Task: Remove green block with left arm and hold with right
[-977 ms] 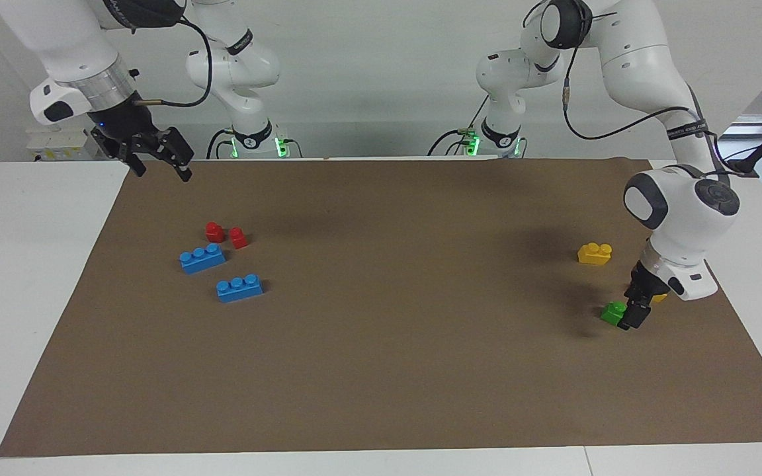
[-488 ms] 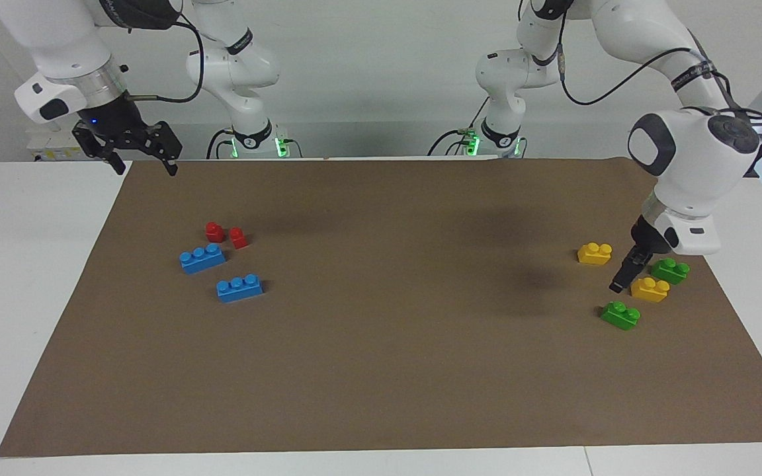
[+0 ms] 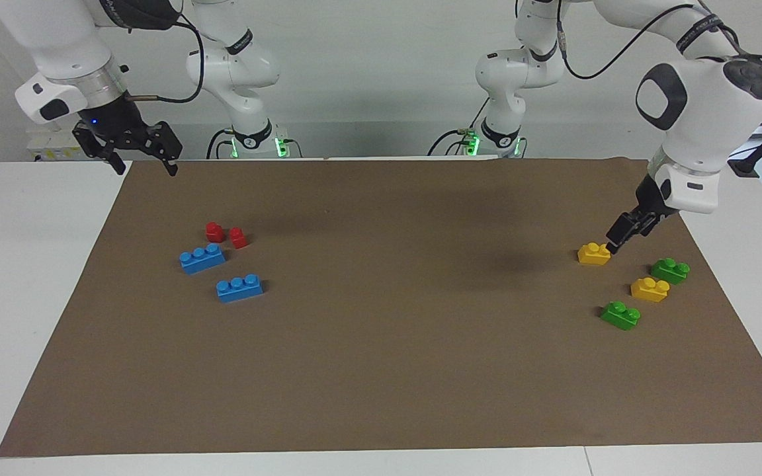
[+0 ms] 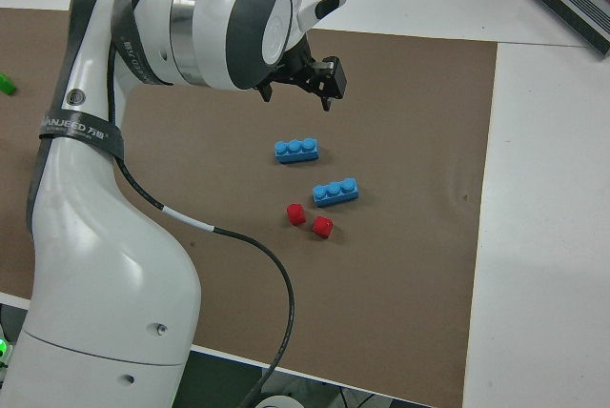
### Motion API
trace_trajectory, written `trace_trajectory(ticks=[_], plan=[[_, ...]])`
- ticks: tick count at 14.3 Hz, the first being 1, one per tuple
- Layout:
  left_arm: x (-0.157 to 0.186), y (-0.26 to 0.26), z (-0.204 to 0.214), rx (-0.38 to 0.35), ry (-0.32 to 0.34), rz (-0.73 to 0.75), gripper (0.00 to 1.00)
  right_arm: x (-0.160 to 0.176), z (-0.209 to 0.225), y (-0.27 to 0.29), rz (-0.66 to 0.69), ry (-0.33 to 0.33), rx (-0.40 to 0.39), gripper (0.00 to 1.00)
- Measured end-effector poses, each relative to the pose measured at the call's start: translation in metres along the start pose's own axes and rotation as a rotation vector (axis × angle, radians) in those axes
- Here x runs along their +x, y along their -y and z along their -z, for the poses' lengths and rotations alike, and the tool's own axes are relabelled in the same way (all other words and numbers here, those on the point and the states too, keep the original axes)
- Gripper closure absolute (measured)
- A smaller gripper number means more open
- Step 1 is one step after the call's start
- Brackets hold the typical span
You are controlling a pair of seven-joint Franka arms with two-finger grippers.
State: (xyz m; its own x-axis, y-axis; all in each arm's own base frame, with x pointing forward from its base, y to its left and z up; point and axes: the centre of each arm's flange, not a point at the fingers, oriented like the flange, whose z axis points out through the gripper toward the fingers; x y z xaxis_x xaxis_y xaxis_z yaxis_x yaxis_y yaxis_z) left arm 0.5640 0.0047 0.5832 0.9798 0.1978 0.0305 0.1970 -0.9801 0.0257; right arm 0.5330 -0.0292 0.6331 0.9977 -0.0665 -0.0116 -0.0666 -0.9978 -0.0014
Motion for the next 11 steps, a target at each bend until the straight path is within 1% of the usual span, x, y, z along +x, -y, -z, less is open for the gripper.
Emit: trace_trajectory(ticks=[2,4,11], plan=[[-0.016,0.0,0.015,0.005,0.025,-0.068,0.0,0.0,0.0,0.0,-0.001,0.0,0.0,0.0],[-0.024,0.0,0.025,0.005,0.026,-0.101,0.0,0.001,0.001,0.0,-0.001,-0.005,0.0,0.0],[-0.026,0.0,0.031,0.003,0.016,-0.158,0.0,0.001,0.001,0.0,-0.001,-0.006,0.0,0.0]])
